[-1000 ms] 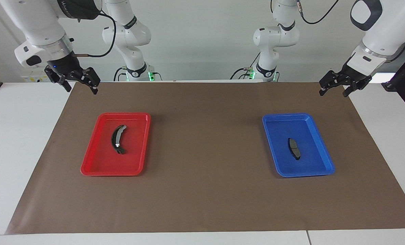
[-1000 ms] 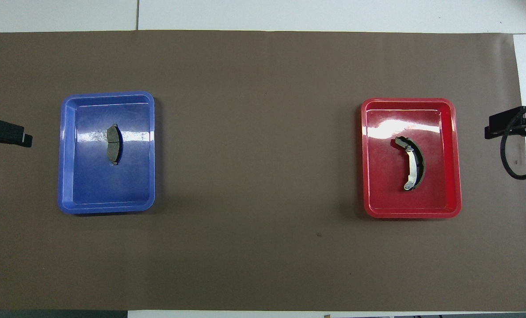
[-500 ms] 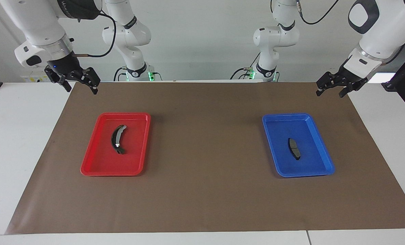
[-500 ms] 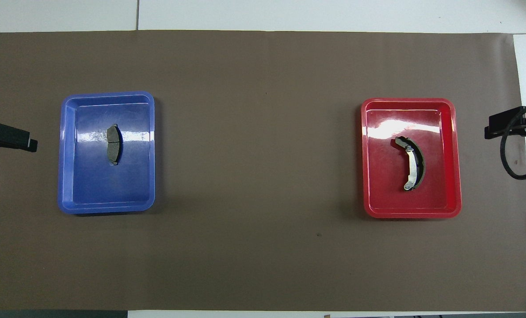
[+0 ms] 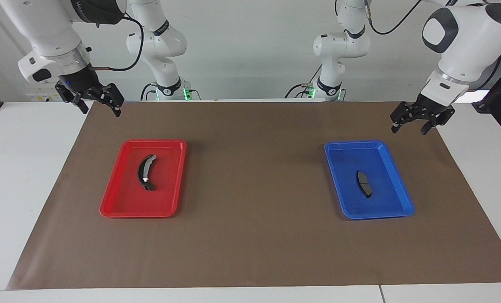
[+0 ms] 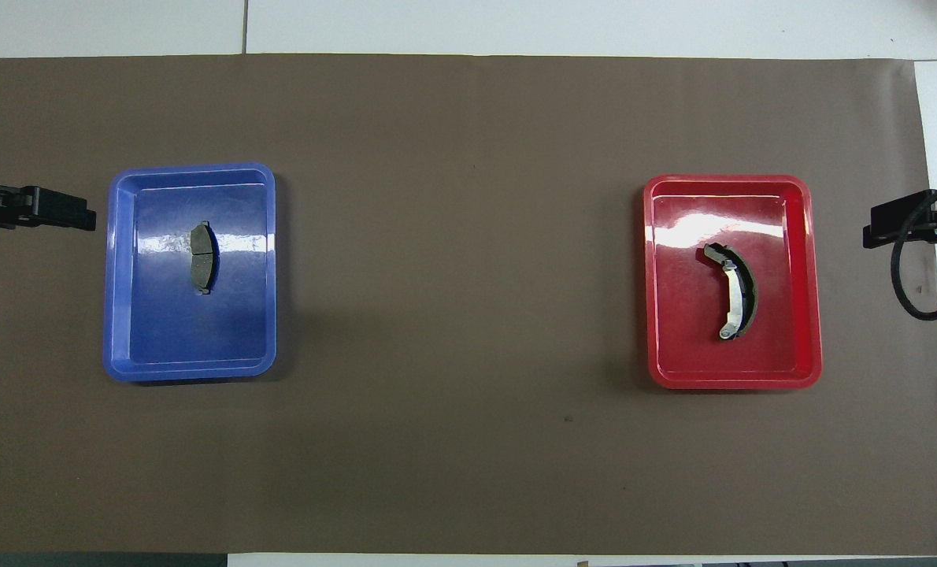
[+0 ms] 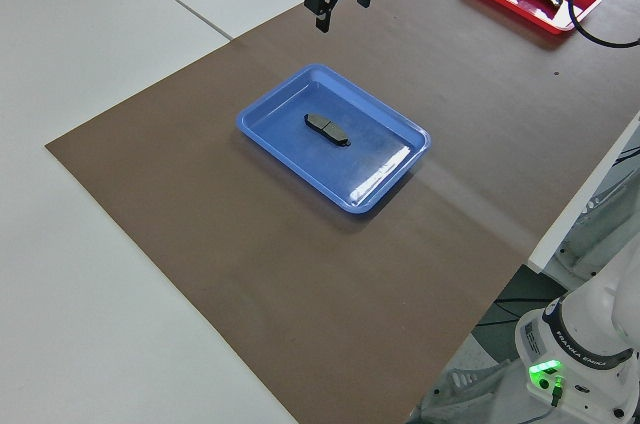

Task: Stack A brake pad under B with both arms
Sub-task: 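Grasp the small pad with the left gripper while the right gripper grasps the large pad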

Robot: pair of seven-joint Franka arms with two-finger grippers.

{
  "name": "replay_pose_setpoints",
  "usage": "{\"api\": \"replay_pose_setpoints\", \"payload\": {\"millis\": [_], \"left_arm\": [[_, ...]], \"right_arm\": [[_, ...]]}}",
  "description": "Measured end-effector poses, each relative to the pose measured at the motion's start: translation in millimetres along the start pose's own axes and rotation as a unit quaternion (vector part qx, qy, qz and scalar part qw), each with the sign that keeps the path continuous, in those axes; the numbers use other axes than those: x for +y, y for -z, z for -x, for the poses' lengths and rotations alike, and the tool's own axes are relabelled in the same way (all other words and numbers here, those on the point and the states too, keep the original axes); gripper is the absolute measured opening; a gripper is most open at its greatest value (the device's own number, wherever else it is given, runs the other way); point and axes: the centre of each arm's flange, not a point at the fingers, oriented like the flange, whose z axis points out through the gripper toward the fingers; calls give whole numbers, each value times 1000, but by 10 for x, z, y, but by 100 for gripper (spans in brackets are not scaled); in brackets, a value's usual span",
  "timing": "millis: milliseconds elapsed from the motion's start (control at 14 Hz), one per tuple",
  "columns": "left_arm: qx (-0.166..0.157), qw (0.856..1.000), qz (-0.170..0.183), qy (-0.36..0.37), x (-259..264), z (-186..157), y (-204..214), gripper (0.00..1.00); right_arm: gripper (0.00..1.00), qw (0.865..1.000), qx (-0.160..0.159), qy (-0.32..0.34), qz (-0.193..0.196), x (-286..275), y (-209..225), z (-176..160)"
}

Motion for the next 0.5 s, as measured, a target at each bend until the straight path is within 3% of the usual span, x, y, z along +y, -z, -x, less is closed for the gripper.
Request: {"api": "replay_pose_setpoints", "payload": {"millis": [500], "left_arm": [[6,1000,-5,26,89,-13,-1434,99]], "right_arm": [[100,1000,2,1,0,-14,-44,-12]]}}
